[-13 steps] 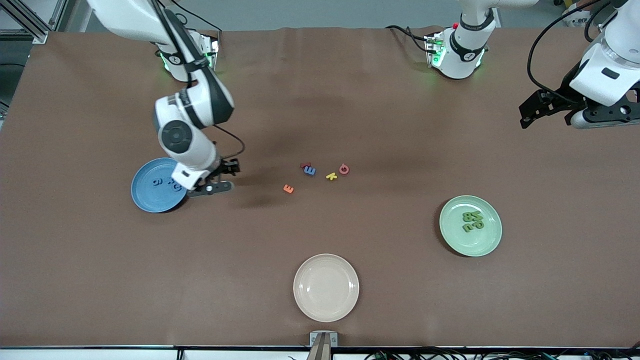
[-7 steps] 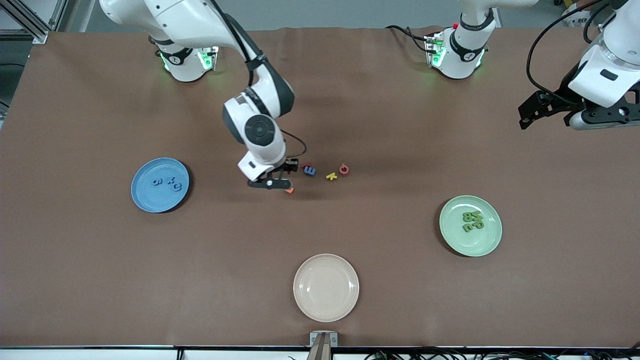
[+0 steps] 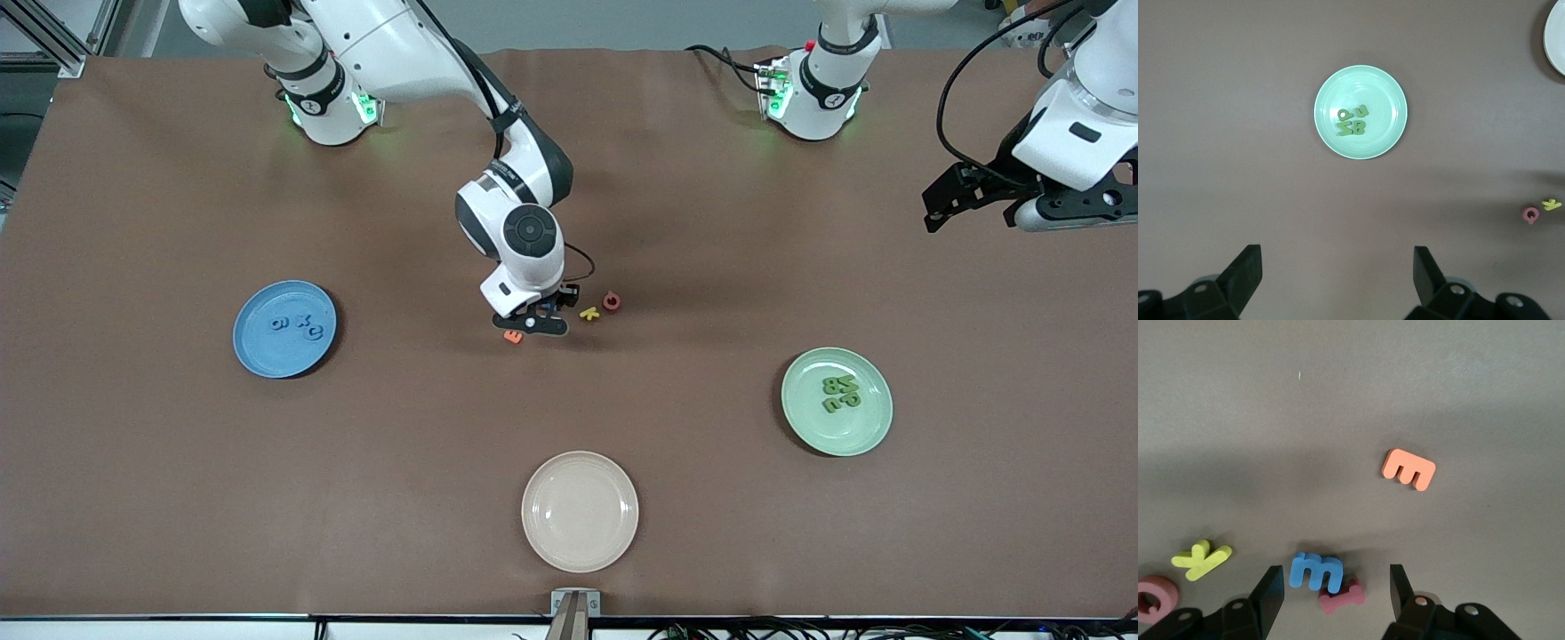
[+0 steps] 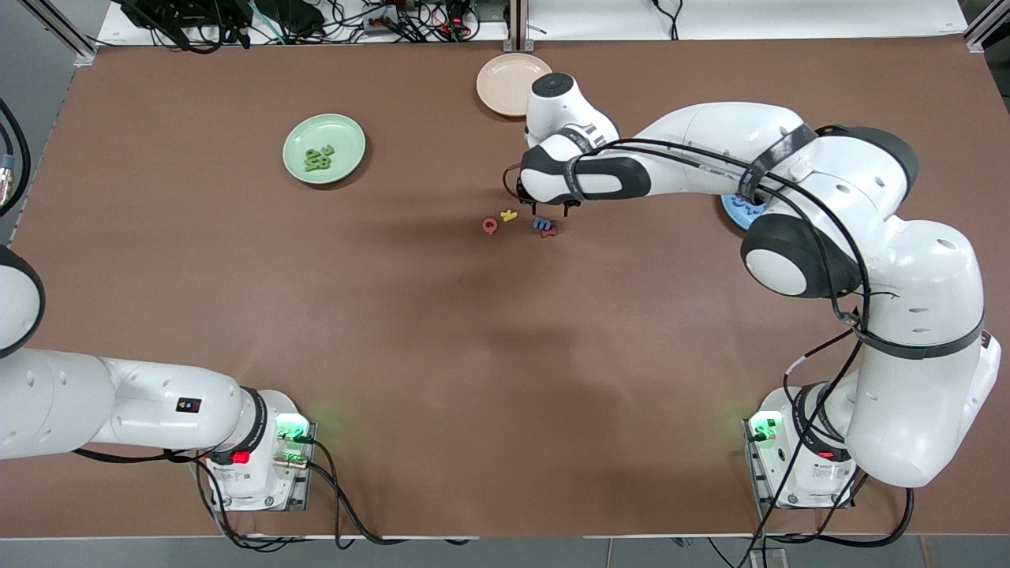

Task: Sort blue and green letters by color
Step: 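Grasp the blue m with the right gripper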

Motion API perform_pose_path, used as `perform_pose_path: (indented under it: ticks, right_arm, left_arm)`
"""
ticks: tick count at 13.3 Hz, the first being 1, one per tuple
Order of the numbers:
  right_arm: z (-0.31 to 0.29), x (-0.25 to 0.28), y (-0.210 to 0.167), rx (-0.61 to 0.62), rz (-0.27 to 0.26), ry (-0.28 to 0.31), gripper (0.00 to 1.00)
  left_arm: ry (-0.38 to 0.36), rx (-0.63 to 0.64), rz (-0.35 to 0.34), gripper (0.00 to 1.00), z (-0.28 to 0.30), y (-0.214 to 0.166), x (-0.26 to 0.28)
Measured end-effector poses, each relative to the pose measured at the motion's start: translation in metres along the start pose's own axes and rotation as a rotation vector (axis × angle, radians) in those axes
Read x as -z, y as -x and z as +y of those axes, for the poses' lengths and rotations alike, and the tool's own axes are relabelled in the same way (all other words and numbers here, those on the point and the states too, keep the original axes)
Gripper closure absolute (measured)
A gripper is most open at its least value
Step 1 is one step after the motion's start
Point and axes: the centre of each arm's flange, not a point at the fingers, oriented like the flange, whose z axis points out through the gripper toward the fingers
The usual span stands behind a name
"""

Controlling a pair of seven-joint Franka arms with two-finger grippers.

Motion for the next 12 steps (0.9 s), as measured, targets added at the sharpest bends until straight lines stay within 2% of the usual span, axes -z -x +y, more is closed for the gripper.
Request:
perform_pose_path:
  ticks: [12]
  right_arm:
    - [-0.019, -0.028, 0.002, 0.008, -0.017, 0.004, 0.27]
  left_arm:
    - [0.003, 0.007, 0.018, 0.00, -0.002, -0.002, 0.005]
